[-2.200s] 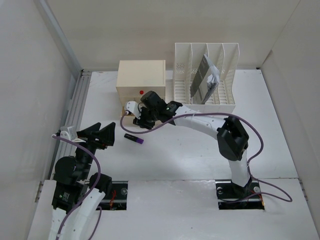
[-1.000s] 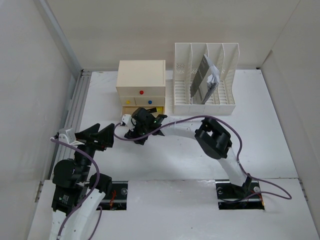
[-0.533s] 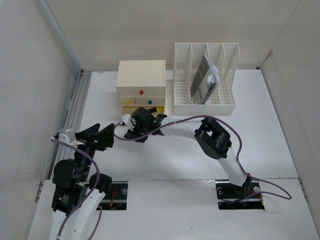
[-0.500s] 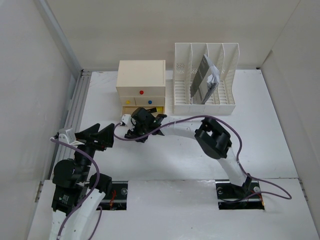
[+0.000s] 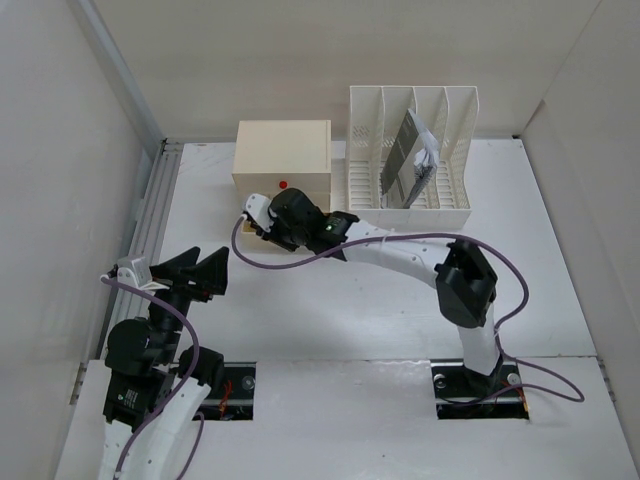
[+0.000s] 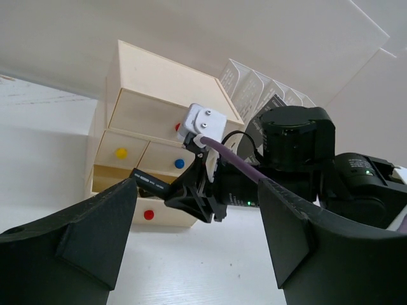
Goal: Organize the desk
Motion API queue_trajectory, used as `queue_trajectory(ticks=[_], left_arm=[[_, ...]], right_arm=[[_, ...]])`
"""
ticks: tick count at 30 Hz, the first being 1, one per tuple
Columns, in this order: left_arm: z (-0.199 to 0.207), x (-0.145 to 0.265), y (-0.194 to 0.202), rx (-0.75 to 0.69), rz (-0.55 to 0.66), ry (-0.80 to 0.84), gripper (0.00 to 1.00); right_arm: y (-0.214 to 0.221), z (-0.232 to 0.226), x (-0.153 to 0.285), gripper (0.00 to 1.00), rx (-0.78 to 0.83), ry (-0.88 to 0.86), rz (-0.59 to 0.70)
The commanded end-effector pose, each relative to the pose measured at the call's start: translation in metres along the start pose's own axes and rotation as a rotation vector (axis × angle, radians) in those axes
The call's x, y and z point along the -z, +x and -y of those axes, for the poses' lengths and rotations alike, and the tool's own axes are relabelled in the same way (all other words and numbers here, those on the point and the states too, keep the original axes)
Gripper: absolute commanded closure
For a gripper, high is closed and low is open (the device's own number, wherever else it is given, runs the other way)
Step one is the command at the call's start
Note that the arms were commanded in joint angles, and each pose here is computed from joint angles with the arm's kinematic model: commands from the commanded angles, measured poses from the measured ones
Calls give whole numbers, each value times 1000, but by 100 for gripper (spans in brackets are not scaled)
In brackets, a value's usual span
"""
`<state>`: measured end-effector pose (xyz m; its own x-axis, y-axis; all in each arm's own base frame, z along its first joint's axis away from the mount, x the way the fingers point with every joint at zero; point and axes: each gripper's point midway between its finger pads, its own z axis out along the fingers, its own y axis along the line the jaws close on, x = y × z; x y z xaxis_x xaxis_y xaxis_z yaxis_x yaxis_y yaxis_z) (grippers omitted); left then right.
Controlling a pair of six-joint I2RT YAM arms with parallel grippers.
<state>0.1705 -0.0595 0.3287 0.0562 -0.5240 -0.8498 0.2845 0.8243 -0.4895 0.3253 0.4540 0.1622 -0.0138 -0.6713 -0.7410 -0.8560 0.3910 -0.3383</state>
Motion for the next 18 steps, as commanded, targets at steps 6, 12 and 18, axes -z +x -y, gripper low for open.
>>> queue_trajectory(ticks=[6, 12, 18], left_arm=[[5, 1, -9, -2, 38, 24, 26], [5, 1, -9, -2, 38, 24, 26], [5, 1, -9, -2, 38, 24, 26]], right_arm=[[26, 68, -6, 100, -26, 254, -84], [42, 98, -6, 94, -49, 309, -113], [40, 85, -7, 47, -35, 227, -103]])
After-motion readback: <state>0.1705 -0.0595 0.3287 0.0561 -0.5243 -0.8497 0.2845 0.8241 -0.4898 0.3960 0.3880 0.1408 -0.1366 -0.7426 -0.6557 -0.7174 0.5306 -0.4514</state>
